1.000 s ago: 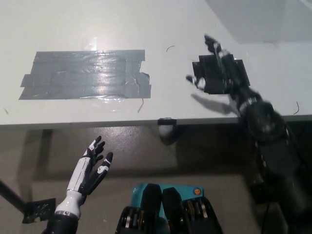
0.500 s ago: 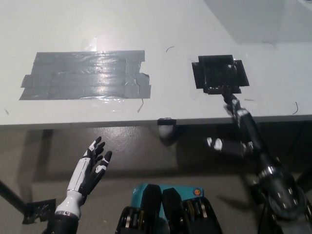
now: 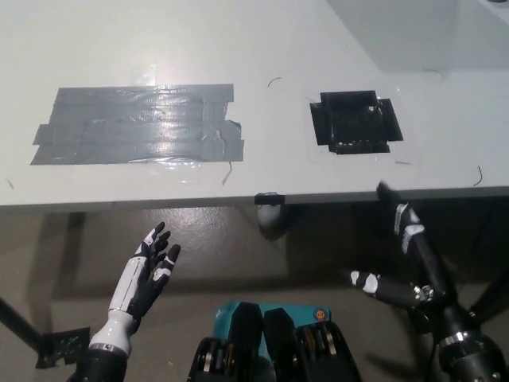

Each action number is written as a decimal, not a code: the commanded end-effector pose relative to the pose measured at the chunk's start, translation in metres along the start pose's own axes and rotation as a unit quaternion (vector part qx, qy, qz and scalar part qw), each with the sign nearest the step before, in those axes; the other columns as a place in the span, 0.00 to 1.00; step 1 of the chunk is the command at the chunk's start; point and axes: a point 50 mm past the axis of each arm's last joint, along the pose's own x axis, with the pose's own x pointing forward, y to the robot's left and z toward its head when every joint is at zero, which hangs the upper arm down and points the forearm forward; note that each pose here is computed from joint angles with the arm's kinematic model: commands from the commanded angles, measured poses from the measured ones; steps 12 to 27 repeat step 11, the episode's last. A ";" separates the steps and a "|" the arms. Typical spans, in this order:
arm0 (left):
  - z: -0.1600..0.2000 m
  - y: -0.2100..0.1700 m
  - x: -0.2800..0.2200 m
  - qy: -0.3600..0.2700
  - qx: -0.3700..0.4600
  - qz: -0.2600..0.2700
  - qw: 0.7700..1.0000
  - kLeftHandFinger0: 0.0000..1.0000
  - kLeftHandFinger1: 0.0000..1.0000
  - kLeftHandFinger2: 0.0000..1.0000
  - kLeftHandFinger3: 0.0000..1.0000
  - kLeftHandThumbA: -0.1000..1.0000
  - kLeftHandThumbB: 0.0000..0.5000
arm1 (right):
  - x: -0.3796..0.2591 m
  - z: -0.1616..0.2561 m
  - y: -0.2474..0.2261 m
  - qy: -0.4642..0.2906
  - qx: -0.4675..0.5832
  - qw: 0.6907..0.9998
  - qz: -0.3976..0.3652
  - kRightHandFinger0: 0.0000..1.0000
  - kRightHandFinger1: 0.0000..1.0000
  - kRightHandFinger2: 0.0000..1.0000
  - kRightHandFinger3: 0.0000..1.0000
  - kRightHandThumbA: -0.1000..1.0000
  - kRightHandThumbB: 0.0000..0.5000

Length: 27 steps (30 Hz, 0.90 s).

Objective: A white bottle is kept in the middle of the desk infront of the robot and the robot picks it up with its right hand and passes it to a person

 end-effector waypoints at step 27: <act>0.012 0.004 0.008 -0.034 0.001 0.003 0.999 1.00 1.00 1.00 1.00 0.89 0.01 | 0.013 -0.043 0.000 0.048 0.014 0.999 0.016 1.00 1.00 1.00 1.00 1.00 0.61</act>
